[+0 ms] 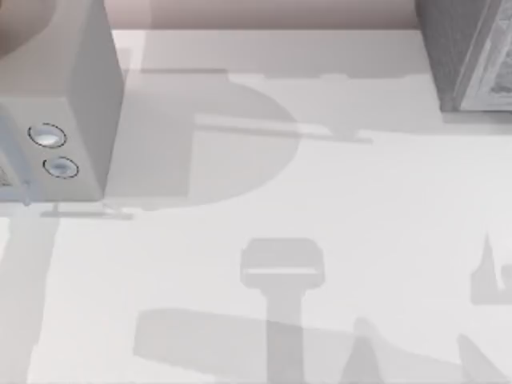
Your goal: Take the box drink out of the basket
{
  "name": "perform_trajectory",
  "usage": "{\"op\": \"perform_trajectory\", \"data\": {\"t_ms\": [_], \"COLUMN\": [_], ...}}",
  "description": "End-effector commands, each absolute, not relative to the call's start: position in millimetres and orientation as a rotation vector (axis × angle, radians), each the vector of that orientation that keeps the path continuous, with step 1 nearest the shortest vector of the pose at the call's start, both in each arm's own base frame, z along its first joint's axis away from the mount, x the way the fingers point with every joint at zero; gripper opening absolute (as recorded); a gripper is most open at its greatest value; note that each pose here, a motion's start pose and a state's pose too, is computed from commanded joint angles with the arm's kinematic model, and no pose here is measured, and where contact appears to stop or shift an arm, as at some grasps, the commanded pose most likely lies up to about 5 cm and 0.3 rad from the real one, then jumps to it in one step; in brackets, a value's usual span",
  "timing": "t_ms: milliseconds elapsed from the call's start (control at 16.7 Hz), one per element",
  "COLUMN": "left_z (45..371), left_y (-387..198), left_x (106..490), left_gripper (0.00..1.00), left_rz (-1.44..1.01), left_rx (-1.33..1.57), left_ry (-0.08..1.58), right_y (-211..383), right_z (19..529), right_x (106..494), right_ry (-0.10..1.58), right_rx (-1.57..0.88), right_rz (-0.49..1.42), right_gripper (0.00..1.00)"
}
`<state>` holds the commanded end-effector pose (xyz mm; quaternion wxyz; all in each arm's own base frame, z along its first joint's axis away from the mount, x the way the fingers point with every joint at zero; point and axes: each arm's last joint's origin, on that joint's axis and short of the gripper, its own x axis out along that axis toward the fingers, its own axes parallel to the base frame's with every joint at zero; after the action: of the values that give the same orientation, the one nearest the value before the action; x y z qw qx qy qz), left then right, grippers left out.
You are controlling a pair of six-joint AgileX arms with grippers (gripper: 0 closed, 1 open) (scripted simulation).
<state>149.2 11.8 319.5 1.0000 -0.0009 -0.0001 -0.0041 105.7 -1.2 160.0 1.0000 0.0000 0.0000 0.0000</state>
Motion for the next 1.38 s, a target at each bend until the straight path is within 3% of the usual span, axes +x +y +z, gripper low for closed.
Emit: {"op": "perform_trajectory", "data": {"t_ms": [300,540,1080,1380], "left_z": [214,167,162,198], "left_y": [2,-1,-2,-14], "left_x": [110,106,107,120], "left_gripper": [0.00,0.00,0.00,0.00], "left_rz": [-0.004,-0.001,0.008,0.045], "left_rx": [-0.001,0.000,0.003,0.018], "left_ry": [0.005,0.001,0.008,-0.041], "right_y": [-1,-1,-1,-1], "right_z": [160,160,160,160], "right_x": [106,106,106,106], "right_ry": [0.000,0.000,0.000,0.000], "right_rx": [0.000,0.000,0.000,0.000], "right_rz": [0.000,0.000,0.000,0.000], "right_gripper": [1.00,1.00,1.00,1.00]}}
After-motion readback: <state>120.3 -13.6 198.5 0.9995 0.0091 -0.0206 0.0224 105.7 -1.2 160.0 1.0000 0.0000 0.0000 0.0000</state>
